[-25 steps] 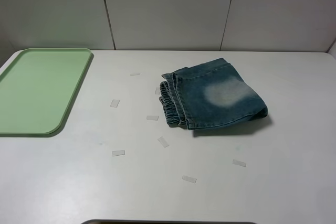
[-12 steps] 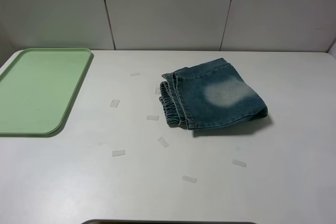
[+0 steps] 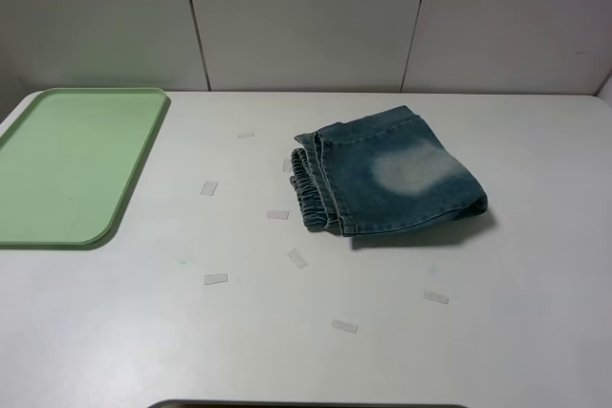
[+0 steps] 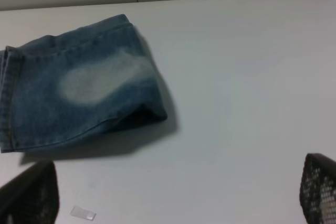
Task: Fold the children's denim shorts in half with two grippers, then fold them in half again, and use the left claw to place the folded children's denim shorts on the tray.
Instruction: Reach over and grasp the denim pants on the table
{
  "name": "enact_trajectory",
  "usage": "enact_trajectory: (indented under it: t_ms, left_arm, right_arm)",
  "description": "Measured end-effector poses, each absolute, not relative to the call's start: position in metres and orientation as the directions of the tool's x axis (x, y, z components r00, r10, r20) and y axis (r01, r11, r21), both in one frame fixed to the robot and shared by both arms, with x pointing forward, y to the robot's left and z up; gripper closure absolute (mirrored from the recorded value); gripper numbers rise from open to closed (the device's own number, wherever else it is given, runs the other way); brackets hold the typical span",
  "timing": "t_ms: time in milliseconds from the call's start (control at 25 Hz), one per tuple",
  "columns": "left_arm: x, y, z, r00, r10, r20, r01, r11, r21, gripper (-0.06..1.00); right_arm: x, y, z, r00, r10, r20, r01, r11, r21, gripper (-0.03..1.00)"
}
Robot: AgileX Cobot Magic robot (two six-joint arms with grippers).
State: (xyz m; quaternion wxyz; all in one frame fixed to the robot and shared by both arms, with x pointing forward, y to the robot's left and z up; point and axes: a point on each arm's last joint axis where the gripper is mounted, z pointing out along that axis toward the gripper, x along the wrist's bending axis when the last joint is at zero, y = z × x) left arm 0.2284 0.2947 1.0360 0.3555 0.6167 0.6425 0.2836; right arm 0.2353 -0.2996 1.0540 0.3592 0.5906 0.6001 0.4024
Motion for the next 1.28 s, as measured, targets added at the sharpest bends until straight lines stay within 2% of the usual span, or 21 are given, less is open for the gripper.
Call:
enact_trajectory:
  t_ms: [320, 600, 960, 1280]
  left_arm:
    - [0.23, 0.295, 1.036, 0.021, 0.995, -0.096, 0.605, 0.064, 0.793, -0.01]
    - [0.258, 0.294, 1.055, 0.06, 0.997, -0.053, 0.744, -0.009, 0.668, -0.01]
    - [0.333, 0.284, 1.082, 0.109, 0.983, -0.145, 0.812, -0.004, 0.584, -0.01]
    - [0.422, 0.257, 1.07, 0.184, 0.947, -0.262, 0.863, -0.028, 0.504, -0.01]
  right_arm:
    - [0.235, -0.3, 1.054, -0.044, 0.998, 0.044, 0.42, -0.022, 0.907, 0.27]
    - [0.235, -0.3, 1.054, -0.044, 0.998, 0.044, 0.42, -0.022, 0.907, 0.27]
    - [0.235, -0.3, 1.054, -0.044, 0.998, 0.044, 0.42, -0.022, 0.907, 0.27]
    - [0.235, -0.3, 1.054, -0.045, 0.998, 0.043, 0.42, -0.02, 0.907, 0.27]
